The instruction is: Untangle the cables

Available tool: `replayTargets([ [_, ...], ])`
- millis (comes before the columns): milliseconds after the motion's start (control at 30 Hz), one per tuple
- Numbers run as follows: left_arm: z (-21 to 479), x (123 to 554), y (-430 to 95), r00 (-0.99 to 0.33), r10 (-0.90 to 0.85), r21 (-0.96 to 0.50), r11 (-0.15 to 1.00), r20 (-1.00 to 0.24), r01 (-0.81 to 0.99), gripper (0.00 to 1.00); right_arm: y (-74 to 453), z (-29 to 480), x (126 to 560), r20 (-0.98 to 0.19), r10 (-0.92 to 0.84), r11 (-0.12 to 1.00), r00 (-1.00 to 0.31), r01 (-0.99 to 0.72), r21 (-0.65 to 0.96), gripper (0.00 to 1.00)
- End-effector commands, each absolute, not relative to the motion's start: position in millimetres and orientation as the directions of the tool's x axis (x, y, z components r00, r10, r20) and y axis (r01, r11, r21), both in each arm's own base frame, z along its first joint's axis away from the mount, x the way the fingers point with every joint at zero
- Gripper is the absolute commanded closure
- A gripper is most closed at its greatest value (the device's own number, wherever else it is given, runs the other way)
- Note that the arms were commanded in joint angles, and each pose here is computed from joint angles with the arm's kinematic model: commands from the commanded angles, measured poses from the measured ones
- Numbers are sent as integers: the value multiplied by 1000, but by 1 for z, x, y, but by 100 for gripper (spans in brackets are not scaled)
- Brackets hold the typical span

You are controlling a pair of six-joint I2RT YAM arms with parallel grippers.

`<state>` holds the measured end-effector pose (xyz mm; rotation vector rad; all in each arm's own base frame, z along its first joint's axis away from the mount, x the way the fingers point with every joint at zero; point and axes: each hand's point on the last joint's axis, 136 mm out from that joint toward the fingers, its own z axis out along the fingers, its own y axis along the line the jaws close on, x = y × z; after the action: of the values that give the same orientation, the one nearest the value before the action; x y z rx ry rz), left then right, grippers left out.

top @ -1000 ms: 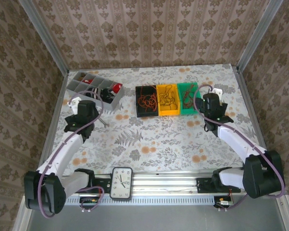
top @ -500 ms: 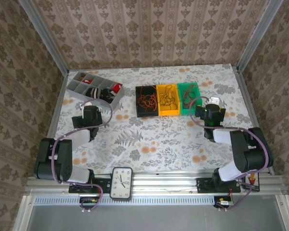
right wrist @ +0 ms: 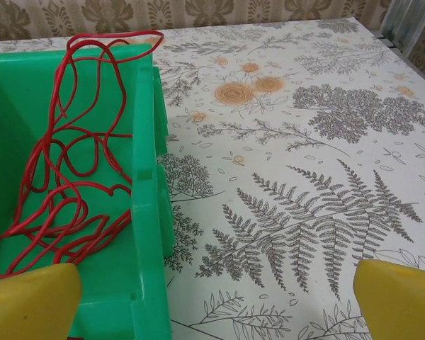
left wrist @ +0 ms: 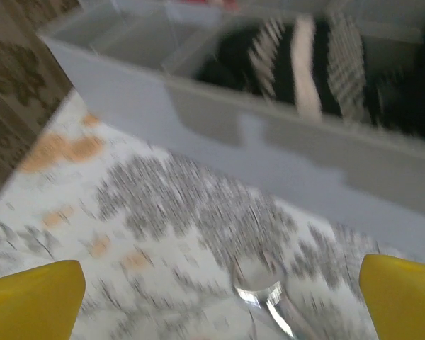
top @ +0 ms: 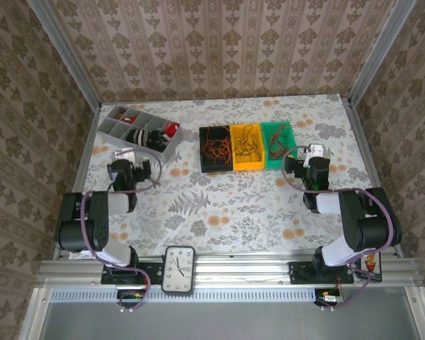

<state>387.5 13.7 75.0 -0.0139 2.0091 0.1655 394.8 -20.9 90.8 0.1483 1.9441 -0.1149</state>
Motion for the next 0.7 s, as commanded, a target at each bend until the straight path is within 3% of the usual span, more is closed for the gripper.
replayTargets([
  [0, 102, 392, 12, -272, 84, 107, 992, -959, -72, 0, -16, 98, 398, -942, 41, 990, -334, 137, -6, 0],
  [67, 97, 394, 15, -317, 39, 63, 996, -948, -65, 0, -15, 99, 398, -943, 35, 990, -332, 143, -13, 0],
  [667, 98, 398, 14, -317, 54, 77, 995, -947, -61, 0, -15, 94, 402, -933, 43, 992, -357, 125, -2, 0],
])
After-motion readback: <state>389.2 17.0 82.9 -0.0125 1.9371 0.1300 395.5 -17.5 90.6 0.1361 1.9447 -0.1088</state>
